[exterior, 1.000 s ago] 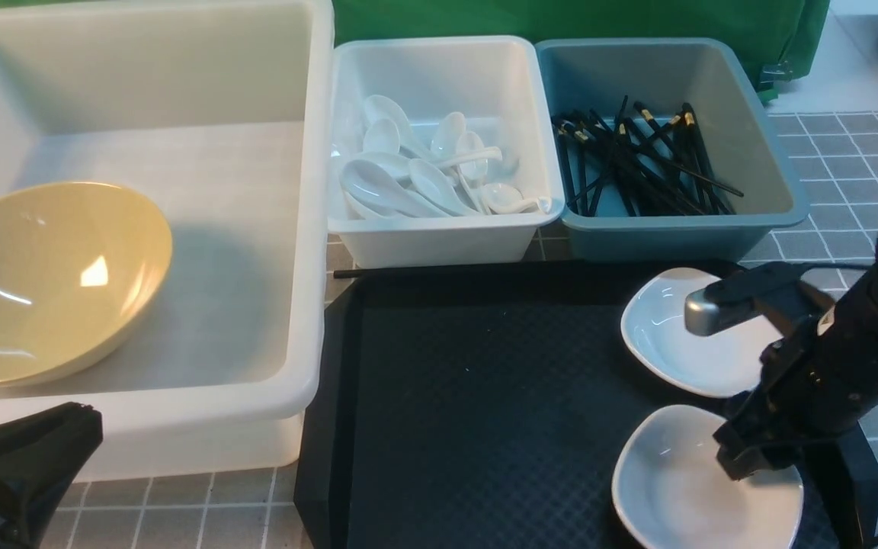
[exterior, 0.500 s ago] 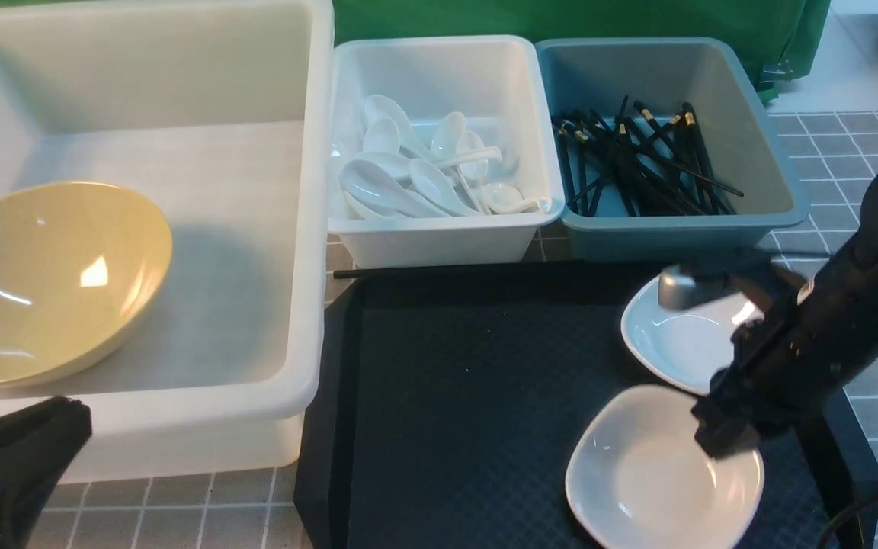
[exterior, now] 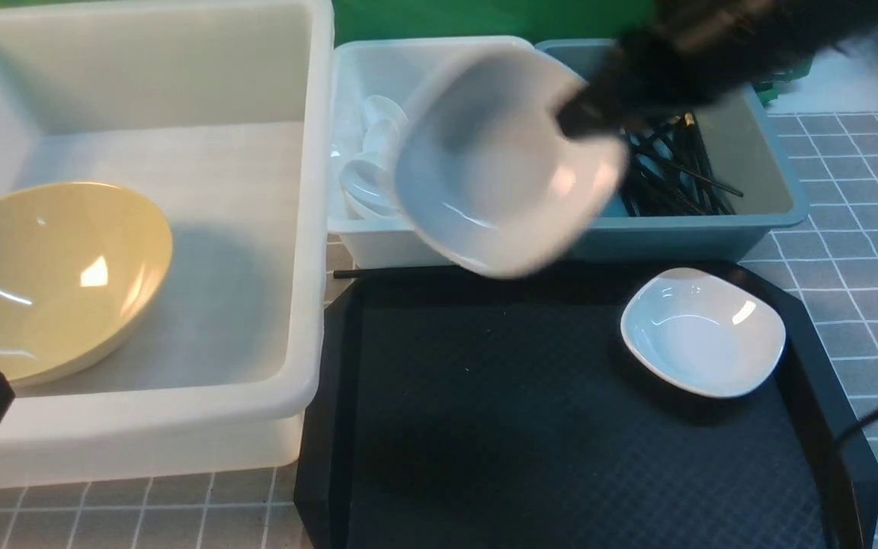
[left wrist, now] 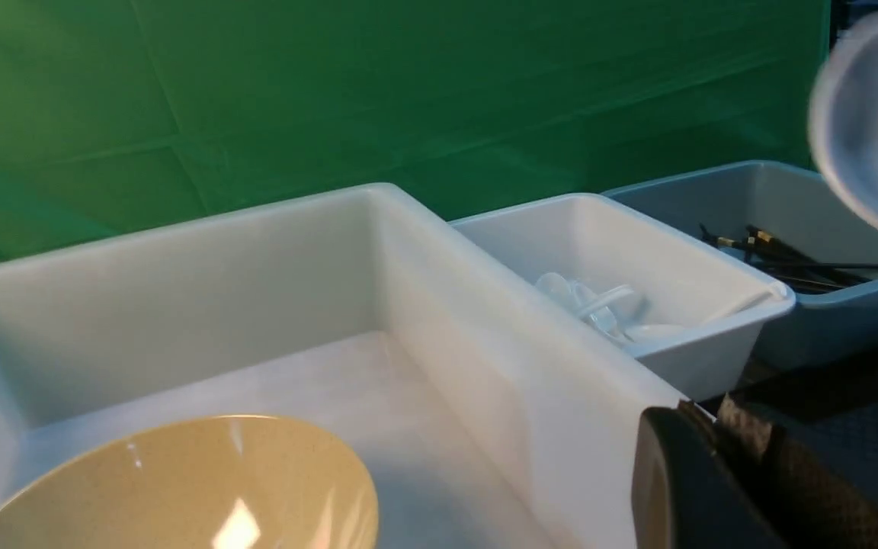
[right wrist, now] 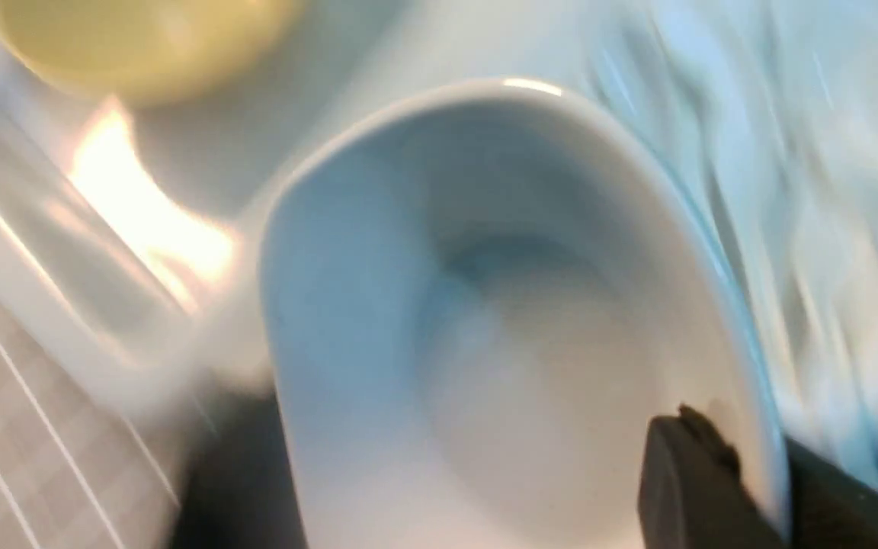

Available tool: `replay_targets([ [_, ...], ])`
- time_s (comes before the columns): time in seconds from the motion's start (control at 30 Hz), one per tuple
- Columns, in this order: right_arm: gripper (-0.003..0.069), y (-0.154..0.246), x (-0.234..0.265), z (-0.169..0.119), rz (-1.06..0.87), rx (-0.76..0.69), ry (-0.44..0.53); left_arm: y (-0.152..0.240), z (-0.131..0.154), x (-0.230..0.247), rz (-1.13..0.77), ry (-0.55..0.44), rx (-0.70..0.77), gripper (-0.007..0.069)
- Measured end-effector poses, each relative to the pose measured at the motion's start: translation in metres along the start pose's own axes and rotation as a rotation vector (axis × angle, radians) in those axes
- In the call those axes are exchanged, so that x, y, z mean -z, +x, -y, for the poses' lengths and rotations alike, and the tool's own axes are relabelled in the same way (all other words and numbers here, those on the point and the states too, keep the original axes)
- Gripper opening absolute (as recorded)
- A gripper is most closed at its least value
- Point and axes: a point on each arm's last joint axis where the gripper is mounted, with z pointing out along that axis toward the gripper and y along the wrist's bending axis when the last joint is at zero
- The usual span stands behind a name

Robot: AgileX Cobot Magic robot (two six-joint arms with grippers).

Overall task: On grey table put chopsticks spoon bowls plates into blue grey white boxes.
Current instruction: 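Place the white bowl into the white bin on top of the stacked bowls with the right gripper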

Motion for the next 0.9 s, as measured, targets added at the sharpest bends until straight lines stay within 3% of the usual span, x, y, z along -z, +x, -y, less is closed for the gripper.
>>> replay_targets([
  [0.13,0.0062,-0.047,-0.057,-0.058,0.116,0.142,-0.092,0.0,0.0,0.0,0.0,0.0,0.0,0.0015],
  [0.2,0.0062,-0.052,-0.073,-0.065,0.108,0.162,-0.092,0.0,0.0,0.0,0.0,0.0,0.0,0.0015],
  [0.4,0.0062,-0.047,-0.178,-0.082,-0.053,0.245,0.036,0.0,0.0,0.0,-0.002,0.001,0.0,0.0015],
  [0.77,0.0074,-0.023,-0.222,-0.105,-0.197,0.253,0.065,0.0,0.0,0.0,-0.002,0.0,-0.004,0.0015],
  [0.9,0.0155,-0.018,-0.23,-0.109,-0.212,0.222,0.064,0.0,0.0,0.0,-0.002,-0.001,-0.008,0.0015],
])
